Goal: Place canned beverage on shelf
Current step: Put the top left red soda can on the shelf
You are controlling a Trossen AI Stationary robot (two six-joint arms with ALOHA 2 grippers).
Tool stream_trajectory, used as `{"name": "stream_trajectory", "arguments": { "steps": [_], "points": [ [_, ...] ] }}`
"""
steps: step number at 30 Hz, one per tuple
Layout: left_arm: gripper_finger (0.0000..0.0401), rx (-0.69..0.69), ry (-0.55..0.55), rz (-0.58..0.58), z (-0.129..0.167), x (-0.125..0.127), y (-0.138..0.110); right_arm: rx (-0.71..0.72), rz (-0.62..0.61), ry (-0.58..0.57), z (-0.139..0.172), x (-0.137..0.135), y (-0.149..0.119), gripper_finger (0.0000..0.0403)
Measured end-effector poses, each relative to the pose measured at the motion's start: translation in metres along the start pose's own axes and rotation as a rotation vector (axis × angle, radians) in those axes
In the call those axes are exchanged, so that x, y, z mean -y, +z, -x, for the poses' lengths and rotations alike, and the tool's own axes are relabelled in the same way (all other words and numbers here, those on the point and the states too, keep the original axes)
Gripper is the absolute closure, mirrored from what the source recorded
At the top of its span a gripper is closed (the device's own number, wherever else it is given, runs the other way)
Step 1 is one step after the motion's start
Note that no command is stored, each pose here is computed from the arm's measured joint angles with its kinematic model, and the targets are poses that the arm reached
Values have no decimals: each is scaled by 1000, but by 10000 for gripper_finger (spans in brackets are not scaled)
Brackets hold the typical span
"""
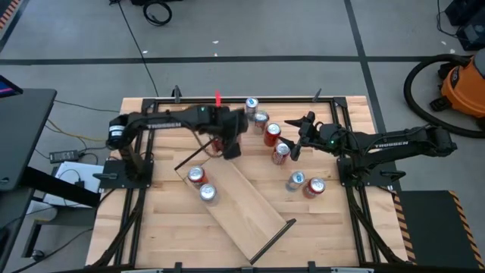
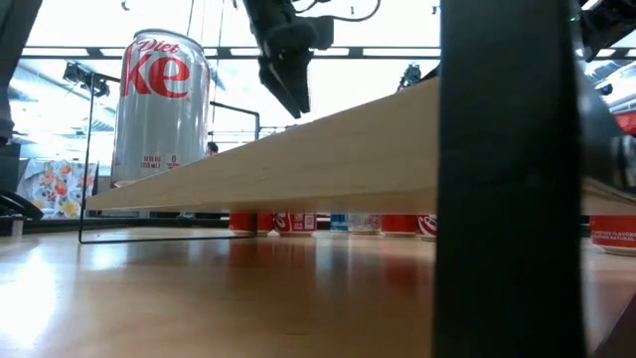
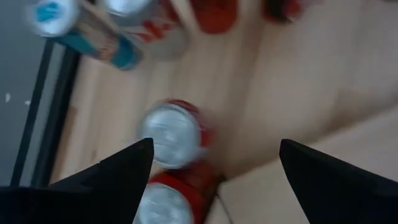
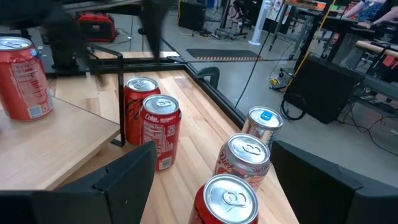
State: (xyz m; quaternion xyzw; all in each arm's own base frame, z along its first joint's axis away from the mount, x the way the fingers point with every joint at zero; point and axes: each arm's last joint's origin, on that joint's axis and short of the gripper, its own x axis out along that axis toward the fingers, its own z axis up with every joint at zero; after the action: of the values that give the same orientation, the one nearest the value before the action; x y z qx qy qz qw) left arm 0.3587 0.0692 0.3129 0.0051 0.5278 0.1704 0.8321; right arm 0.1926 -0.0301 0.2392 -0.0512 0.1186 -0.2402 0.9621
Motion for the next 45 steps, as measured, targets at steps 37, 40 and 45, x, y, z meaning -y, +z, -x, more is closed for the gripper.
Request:
{"name": "stream_trajectory", "arguments": {
  "steps": [37, 40, 45],
  "points": [
    [41, -69, -80, 38, -63, -52, 8, -1, 8, 8, 0, 0, 0, 76],
    [41, -92, -74, 40, -63, -54, 6, -1, 8, 8, 0, 0, 0, 76],
    [41, -137, -87, 29, -74, -51, 3, -1, 8, 9, 0, 0, 0, 76]
  ]
}}
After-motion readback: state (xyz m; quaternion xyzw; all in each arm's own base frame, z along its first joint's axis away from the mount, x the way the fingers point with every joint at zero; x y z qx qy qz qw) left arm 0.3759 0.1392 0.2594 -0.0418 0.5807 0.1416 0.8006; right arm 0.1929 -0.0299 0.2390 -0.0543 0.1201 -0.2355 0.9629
